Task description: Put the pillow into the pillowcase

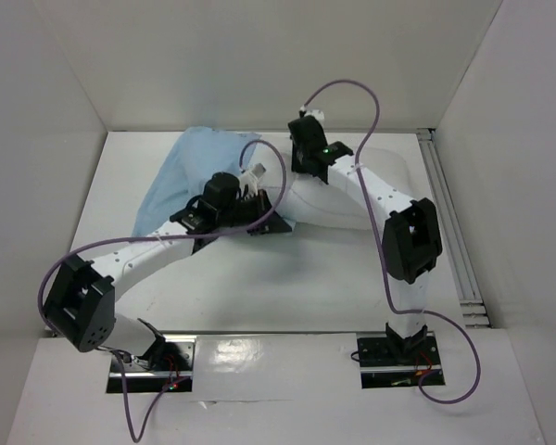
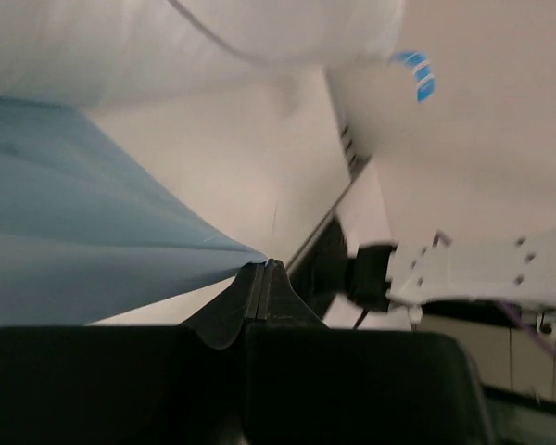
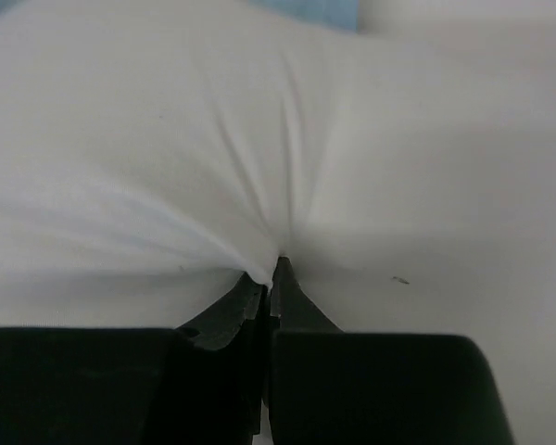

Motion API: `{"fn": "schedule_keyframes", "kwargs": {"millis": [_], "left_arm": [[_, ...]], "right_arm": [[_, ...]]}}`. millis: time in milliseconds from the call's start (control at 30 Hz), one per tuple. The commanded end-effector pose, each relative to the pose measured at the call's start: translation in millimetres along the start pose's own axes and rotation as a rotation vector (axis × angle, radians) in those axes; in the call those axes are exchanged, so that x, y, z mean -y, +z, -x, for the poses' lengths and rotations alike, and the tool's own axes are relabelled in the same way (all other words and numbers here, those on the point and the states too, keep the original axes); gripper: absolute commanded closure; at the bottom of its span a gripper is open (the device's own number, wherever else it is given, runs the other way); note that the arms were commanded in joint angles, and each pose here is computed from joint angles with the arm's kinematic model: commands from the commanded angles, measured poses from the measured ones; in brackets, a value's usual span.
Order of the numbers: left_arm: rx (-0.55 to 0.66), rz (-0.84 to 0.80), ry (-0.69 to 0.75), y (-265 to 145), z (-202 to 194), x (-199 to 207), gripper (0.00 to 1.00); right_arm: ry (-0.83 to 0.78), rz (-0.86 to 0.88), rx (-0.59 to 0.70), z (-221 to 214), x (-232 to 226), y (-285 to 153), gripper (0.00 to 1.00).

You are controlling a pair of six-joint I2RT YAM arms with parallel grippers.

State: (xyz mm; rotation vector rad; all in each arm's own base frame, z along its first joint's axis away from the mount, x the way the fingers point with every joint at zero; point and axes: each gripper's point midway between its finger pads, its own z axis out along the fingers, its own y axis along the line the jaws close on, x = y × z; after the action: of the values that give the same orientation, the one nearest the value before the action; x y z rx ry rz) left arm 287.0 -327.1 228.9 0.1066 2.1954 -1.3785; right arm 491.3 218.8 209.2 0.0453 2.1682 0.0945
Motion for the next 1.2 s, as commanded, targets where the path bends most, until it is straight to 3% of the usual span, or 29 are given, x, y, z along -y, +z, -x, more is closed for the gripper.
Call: {"fn": "schedule_keyframes", "kwargs": {"millis": [0, 67, 100, 133, 167, 200, 267, 333, 433, 467, 500, 533, 567, 667, 700, 800, 833, 1167], "left_arm": [[-0.156, -0.167, 0.056, -27, -54, 44, 1.00], [-0.194, -0.121, 0.077, -30, -73, 37, 1.00], [-0.235, -0.057, 0.074, -33, -84, 21, 0.93], [-0.251, -0.041, 0.082, -35, -86, 19, 0.80], [-0.256, -0.011, 0.091, -37, -86, 14, 0.53], [-0.264, 0.016, 0.101, -39, -86, 12, 0.41], [-0.280, 0.078, 0.133, -48, -81, 11, 0.29], [-0.288, 0.155, 0.156, -58, -77, 7, 0.10], [-0.211, 0.152, 0.240, -74, -46, 38, 0.12], [-0.166, 0.155, 0.288, -79, -30, 50, 0.19], [-0.141, 0.173, 0.296, -87, -23, 52, 0.33], [-0.103, 0.183, 0.311, -94, -12, 55, 0.84], [-0.029, 0.253, 0.301, -98, 6, 50, 1.00], [0.079, 0.427, 0.264, -110, 28, 18, 1.00], [0.130, 0.534, 0.276, -115, 37, -4, 0.68], [0.174, 0.779, 0.249, -124, 38, -56, 0.31], [0.187, 0.818, 0.248, -126, 37, -63, 0.27], [0.181, 1.159, 0.233, -136, 19, -129, 0.27]], "right_arm": [[0.127, 0.038, -0.065, -42, -8, 19, 1.00], [0.142, 0.081, -0.073, -53, -11, 16, 1.00], [0.144, 0.083, -0.070, -54, -10, 14, 1.00], [0.144, 0.093, -0.076, -56, -10, 10, 1.00], [0.151, 0.107, -0.076, -56, -7, 6, 1.00], [0.155, 0.112, -0.067, -54, -7, 4, 1.00], [0.158, 0.136, -0.066, -52, -8, -5, 1.00], [0.156, 0.147, -0.079, -58, -7, -11, 1.00], [0.156, 0.157, -0.083, -64, -3, -20, 1.00], [0.155, 0.155, -0.086, -66, -2, -22, 1.00], [0.155, 0.155, -0.086, -67, -1, -24, 1.00], [0.155, 0.155, -0.087, -69, 1, -27, 1.00], [0.155, 0.155, -0.087, -69, 1, -27, 1.00], [0.165, 0.174, -0.091, -70, 1, -34, 1.00], [0.167, 0.176, -0.085, -69, 2, -38, 1.00], [0.181, 0.201, -0.075, -61, -3, -44, 1.00], [0.179, 0.198, -0.083, -63, -2, -44, 1.00], [0.168, 0.222, -0.053, -42, -9, -49, 1.00]]}}
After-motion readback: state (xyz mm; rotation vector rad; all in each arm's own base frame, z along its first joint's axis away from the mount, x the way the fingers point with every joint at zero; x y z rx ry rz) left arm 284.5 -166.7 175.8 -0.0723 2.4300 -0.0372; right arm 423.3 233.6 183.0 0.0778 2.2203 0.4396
